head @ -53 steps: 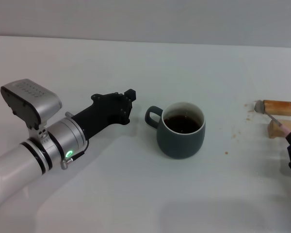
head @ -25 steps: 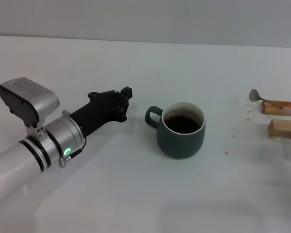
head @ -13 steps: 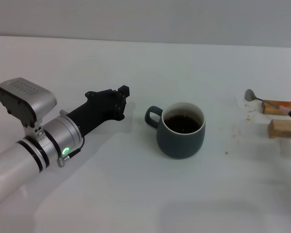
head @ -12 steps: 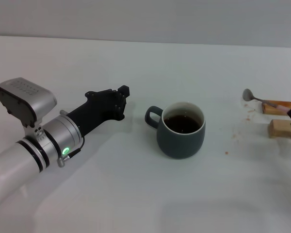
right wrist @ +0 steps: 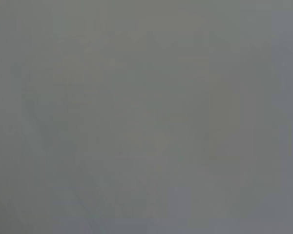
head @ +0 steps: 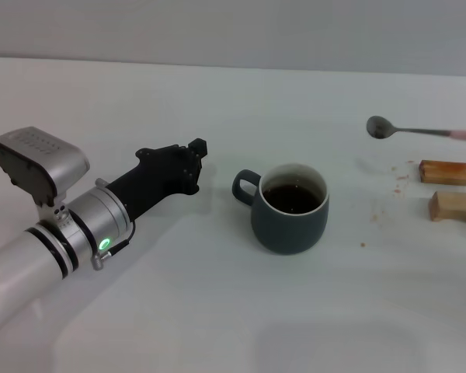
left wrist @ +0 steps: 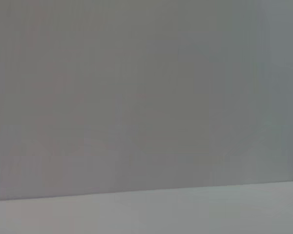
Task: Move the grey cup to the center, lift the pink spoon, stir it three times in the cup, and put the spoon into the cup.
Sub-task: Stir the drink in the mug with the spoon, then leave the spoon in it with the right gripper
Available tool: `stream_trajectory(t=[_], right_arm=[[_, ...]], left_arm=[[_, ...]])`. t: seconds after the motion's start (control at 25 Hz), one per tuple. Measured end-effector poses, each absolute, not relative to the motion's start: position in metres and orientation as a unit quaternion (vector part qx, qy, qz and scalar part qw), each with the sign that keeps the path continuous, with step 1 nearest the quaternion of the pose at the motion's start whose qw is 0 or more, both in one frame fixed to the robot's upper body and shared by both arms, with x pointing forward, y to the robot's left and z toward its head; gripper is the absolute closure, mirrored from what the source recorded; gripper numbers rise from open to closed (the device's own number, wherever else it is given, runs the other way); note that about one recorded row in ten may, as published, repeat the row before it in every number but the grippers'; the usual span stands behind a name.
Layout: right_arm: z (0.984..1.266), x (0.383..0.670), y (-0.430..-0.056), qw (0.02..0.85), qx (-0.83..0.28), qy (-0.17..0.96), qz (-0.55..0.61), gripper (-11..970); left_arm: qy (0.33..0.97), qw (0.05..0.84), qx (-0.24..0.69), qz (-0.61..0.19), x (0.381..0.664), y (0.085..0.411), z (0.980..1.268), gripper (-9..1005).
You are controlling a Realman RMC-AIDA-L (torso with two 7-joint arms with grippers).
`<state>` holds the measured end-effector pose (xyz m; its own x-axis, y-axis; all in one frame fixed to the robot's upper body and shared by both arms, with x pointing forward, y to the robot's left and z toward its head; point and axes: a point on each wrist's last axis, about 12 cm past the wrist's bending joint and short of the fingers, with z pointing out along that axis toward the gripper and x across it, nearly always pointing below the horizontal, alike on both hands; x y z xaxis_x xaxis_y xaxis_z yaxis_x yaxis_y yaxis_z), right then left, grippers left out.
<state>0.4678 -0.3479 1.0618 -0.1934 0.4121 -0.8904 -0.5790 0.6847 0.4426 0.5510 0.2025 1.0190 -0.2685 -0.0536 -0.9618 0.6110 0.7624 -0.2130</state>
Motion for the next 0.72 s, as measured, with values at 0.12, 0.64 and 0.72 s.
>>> stream_trajectory(t=[0.12,0.64,0.72], right_arm=[[1.092,0.477,-0.366,0.621,-0.084,0.666,0.404,858],[1.232,0.54,-0.392,0.5,-0.207,0.718,0.438,858],[1.242,0.55,-0.387,0.48,-0.224,0.728,0.435,858]], left_arm=[[0.742,0.575,0.187,-0.289,0.55,0.203,1.019,973],[0.734,0.584,0.178,-0.299,0.54,0.21,1.017,972],[0.732,0.586,0.176,-0.301,0.539,0.212,1.017,971]])
